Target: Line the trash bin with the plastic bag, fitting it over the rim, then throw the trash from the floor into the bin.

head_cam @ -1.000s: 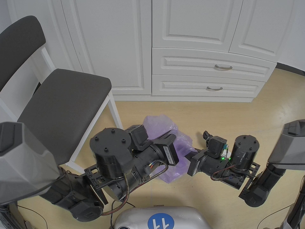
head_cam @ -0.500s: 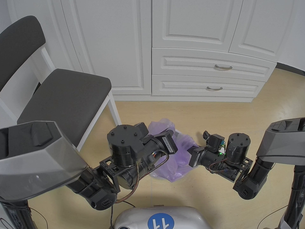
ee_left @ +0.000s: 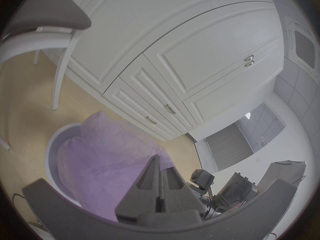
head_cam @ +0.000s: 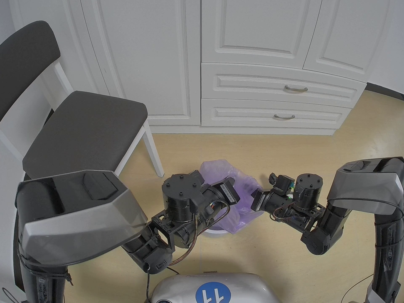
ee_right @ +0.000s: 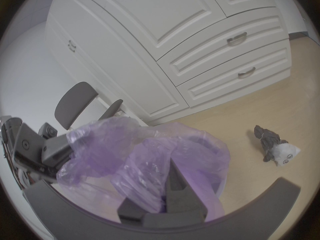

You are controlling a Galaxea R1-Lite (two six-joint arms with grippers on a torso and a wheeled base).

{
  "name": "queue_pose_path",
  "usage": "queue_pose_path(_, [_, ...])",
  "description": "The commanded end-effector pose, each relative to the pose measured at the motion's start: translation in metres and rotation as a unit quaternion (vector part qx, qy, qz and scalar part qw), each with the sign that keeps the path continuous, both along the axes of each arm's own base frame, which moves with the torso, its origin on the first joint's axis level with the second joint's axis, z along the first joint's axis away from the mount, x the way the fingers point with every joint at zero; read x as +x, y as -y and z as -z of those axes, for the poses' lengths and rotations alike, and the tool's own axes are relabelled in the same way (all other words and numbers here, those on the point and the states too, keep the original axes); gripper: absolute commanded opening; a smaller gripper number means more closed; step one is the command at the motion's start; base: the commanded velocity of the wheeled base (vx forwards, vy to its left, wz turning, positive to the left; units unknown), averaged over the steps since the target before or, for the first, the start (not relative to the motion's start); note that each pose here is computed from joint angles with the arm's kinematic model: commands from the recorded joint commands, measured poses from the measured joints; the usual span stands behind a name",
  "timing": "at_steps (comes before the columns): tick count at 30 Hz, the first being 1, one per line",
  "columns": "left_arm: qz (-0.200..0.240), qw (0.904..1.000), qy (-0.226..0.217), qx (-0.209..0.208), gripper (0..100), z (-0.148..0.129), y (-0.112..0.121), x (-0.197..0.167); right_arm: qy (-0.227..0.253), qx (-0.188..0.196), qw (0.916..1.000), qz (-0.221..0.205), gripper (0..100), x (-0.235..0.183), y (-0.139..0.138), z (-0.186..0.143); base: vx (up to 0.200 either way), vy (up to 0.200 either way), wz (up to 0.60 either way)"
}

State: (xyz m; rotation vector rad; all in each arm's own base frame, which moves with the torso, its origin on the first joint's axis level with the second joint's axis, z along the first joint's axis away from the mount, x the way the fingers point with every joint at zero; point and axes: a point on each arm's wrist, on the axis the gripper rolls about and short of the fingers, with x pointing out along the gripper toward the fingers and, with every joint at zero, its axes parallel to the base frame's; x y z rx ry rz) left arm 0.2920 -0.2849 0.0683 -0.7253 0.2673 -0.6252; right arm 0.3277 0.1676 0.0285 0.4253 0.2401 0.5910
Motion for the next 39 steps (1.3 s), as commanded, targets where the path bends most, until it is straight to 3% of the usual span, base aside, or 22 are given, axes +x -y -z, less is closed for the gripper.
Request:
queue_pose_path(1, [-0.010, 0.9995, -0.021, -0.020, 0, 0.019, 0.001, 0.013, -0.013, 0.022, 0.9996, 0.011, 0, 0.014, -0.001, 0.016, 0.000, 0.000, 0.00])
queue_pose_path(6, [-0.032, 0.9986, -0.018, -0.038, 0, 0.028, -0.006, 0.034, -0.026, 0.051, 0.9982, 0.017, 0, 0.022, -0.004, 0.021, 0.000, 0.000, 0.00])
queue_pose_path(9, [-0.040, 0.9984, -0.023, -0.033, 0, 0.042, -0.006, 0.042, -0.035, 0.063, 0.9972, 0.019, 0, 0.025, -0.006, 0.025, 0.000, 0.000, 0.00])
queue_pose_path(14, [-0.052, 0.9979, -0.024, -0.031, 0, 0.042, -0.013, 0.051, -0.049, 0.079, 0.9954, 0.023, 0, 0.028, -0.014, 0.035, 0.000, 0.000, 0.00])
queue_pose_path(19, [-0.067, 0.9974, -0.025, -0.006, 0, 0.046, -0.025, 0.051, -0.015, 0.117, 0.9922, 0.041, 0, 0.026, -0.039, 0.009, 0.000, 0.000, 0.00])
queue_pose_path(25, [-0.076, 0.9966, -0.029, 0.011, 0, 0.044, -0.041, 0.046, 0.037, 0.152, 0.9877, -0.003, 0, 0.030, -0.066, -0.021, 0.000, 0.000, 0.00])
queue_pose_path(30, [-0.073, 0.9969, -0.028, 0.011, 0, 0.044, -0.041, 0.047, 0.019, 0.137, 0.9904, -0.013, 0, 0.028, -0.073, 0.000, 0.000, 0.000, 0.00])
queue_pose_path(34, [-0.053, 0.9982, -0.026, 0.008, 0, 0.042, -0.038, 0.046, -0.010, 0.114, 0.9934, 0.003, 0, 0.040, -0.057, 0.033, 0.000, 0.000, 0.00])
queue_pose_path(39, [-0.041, 0.9988, -0.024, 0.008, 0, 0.039, -0.035, 0.041, -0.016, 0.110, 0.9938, 0.007, 0, 0.052, -0.037, 0.041, 0.000, 0.000, 0.00])
